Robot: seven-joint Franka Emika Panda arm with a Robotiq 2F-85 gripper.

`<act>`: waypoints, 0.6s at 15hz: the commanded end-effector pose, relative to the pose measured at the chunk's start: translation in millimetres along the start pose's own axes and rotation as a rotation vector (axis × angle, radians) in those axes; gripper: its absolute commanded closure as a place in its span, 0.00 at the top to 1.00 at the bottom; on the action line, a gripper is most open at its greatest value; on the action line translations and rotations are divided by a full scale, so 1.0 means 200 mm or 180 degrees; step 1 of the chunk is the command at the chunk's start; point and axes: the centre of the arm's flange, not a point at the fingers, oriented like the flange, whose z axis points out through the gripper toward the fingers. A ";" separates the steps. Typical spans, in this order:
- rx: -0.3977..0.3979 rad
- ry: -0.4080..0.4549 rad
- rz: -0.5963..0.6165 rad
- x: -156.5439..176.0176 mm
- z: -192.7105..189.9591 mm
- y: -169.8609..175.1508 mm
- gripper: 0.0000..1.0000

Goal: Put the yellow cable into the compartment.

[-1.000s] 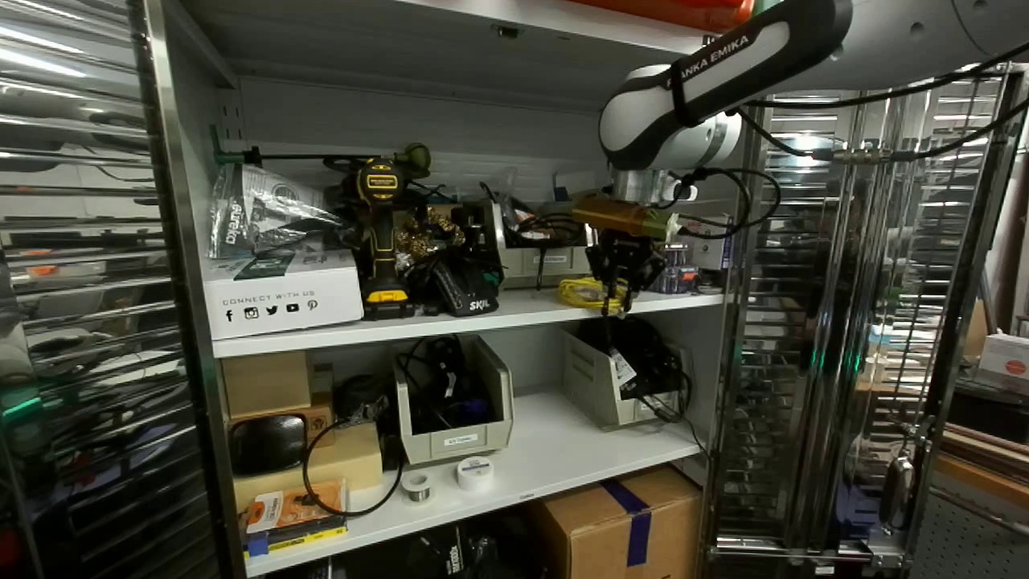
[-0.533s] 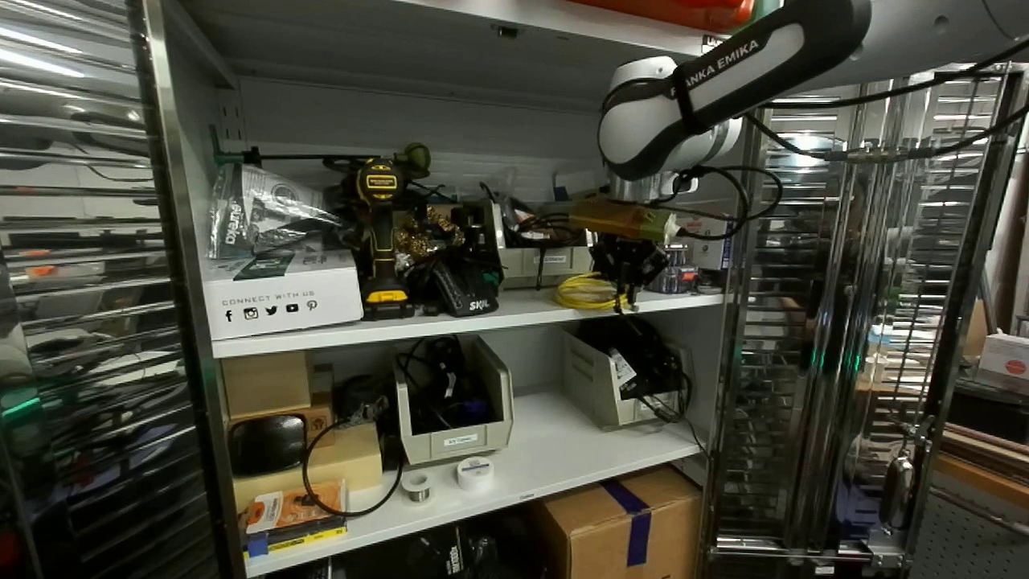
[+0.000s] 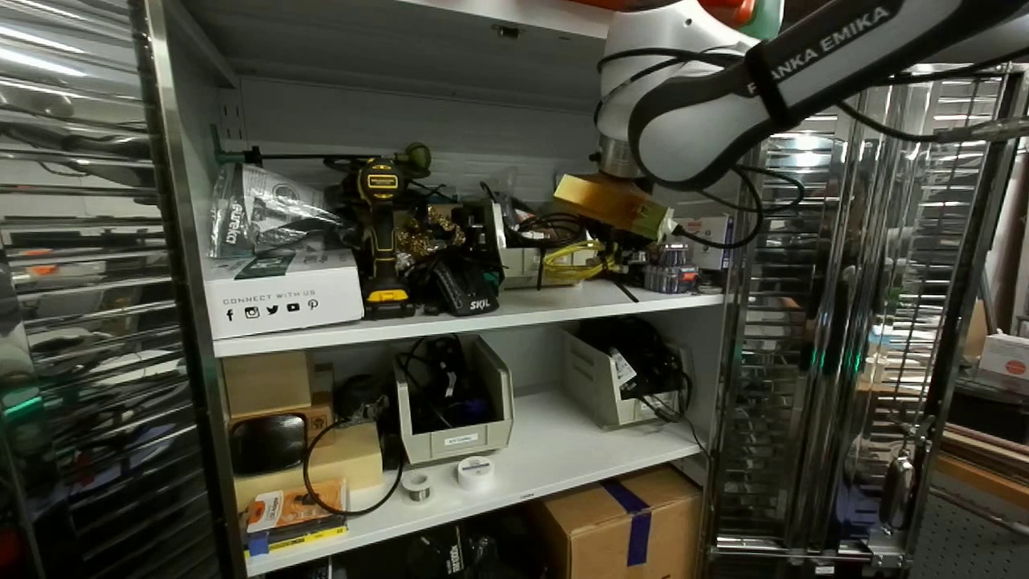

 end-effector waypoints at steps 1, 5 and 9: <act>0.0305 0.0459 0.0199 -0.09 -0.20 0.09 0.15; 0.0465 0.0922 0.0563 -0.03 -0.29 0.03 0.14; 0.0616 0.1293 0.0657 0.14 -0.30 -0.14 0.13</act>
